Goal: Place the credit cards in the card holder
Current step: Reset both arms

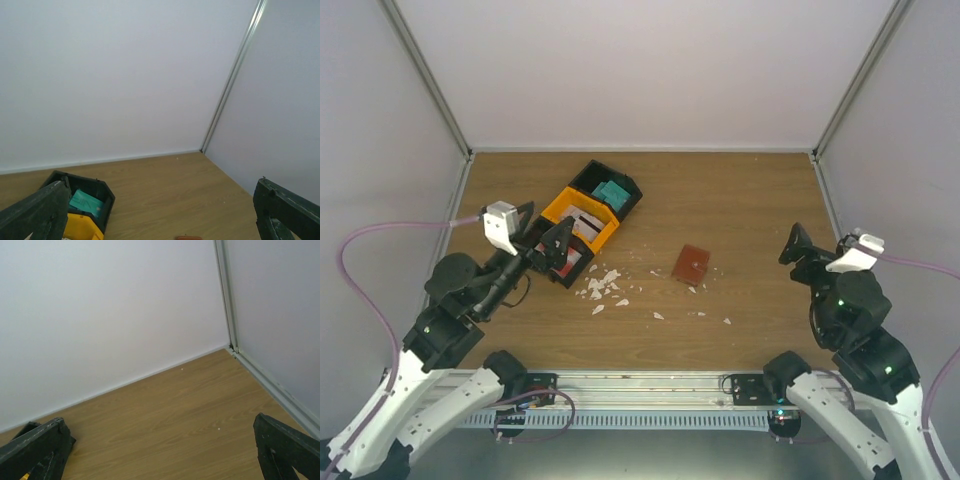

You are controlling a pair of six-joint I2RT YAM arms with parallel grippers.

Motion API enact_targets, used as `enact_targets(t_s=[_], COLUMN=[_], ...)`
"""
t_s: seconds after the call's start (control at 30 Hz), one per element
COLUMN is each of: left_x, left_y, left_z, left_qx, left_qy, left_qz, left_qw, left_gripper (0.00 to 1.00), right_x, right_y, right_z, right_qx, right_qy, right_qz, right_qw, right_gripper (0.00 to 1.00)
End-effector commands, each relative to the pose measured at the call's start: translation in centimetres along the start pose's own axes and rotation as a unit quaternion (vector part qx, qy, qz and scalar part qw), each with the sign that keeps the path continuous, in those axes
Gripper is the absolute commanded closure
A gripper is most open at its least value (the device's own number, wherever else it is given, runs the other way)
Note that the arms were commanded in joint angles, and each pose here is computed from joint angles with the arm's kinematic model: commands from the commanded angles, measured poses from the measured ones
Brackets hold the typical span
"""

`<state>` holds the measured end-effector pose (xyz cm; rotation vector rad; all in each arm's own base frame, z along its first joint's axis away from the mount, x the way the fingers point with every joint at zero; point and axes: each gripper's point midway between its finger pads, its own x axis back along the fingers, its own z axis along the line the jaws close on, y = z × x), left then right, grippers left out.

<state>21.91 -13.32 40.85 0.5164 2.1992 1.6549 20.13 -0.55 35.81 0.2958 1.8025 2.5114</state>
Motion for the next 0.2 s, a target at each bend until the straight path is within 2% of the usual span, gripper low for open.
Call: enact_targets(t_s=[0.0,0.17], left_x=[0.64,0.88], left_y=[0.77,0.94], left_z=[0.45,0.62], left_qx=[-0.015,-0.014], left_qy=[0.014,0.017], left_qz=[-0.014,-0.022], left_qw=[1.000,1.000], left_gripper=[0.01,0.01], right_x=[0.56,0.61], right_y=[0.65,0.65], right_z=[-1.11,-1.12], right_qx=[0.002,0.002], right_qy=[-0.020,-0.019], right_qz=[-0.016,-0.015], right_qw=[1.000,1.000], right_gripper=[0.00,0.00])
